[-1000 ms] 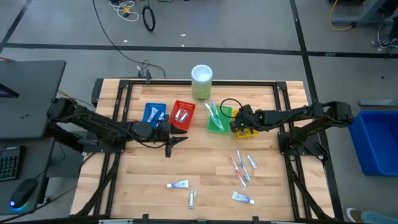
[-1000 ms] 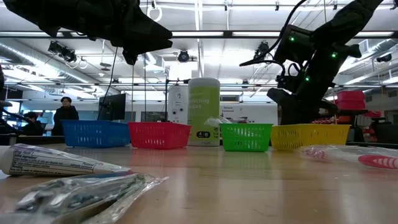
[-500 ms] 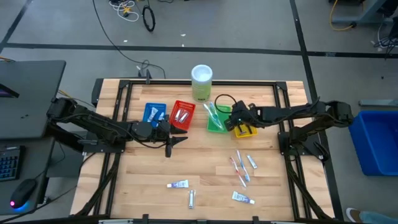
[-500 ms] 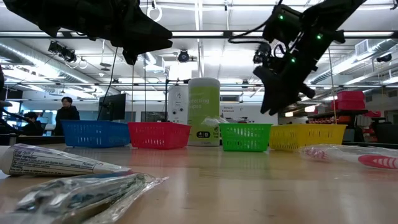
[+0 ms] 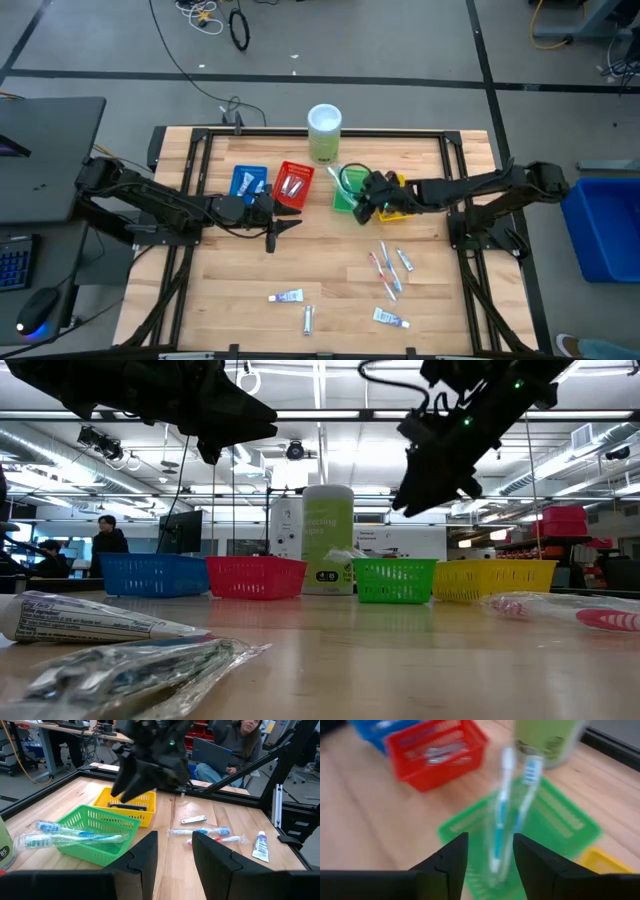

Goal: Pick & Place Travel size toiletries
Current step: Put the white toothpaste into the blue basket

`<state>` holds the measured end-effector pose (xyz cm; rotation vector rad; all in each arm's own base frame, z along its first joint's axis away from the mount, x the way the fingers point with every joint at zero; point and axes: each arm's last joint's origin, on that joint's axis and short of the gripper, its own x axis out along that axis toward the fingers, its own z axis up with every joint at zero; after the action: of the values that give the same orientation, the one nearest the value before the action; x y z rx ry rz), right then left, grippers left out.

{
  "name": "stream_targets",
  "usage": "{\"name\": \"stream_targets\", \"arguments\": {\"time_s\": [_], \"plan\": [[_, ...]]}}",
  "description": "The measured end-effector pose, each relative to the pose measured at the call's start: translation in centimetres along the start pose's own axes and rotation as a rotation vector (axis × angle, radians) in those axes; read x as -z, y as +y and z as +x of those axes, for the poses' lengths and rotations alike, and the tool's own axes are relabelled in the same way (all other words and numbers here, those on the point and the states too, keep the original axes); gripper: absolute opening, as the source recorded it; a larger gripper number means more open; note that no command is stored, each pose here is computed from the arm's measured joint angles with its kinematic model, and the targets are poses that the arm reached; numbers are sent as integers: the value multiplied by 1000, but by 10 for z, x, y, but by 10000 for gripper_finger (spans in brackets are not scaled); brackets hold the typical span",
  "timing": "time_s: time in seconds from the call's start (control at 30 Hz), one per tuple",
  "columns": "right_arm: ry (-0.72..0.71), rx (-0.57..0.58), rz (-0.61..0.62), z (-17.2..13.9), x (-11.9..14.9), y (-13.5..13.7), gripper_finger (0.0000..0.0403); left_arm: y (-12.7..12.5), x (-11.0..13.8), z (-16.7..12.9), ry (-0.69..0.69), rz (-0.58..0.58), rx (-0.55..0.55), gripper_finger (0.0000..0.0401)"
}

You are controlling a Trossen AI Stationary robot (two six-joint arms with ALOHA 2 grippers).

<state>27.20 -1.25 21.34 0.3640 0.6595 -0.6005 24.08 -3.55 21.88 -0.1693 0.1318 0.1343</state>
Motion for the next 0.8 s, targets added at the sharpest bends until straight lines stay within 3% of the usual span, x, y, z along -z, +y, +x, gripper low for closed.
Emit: {"name": "stream_targets", "arguments": {"time_s": [0.3, 0.8], "plan": [[-5, -272, -82, -21, 16, 43, 189, 0, 0, 0, 0, 0, 0, 129], [43, -475, -155, -55, 51, 82, 199, 0, 0, 0, 4, -22, 9, 129]]}}
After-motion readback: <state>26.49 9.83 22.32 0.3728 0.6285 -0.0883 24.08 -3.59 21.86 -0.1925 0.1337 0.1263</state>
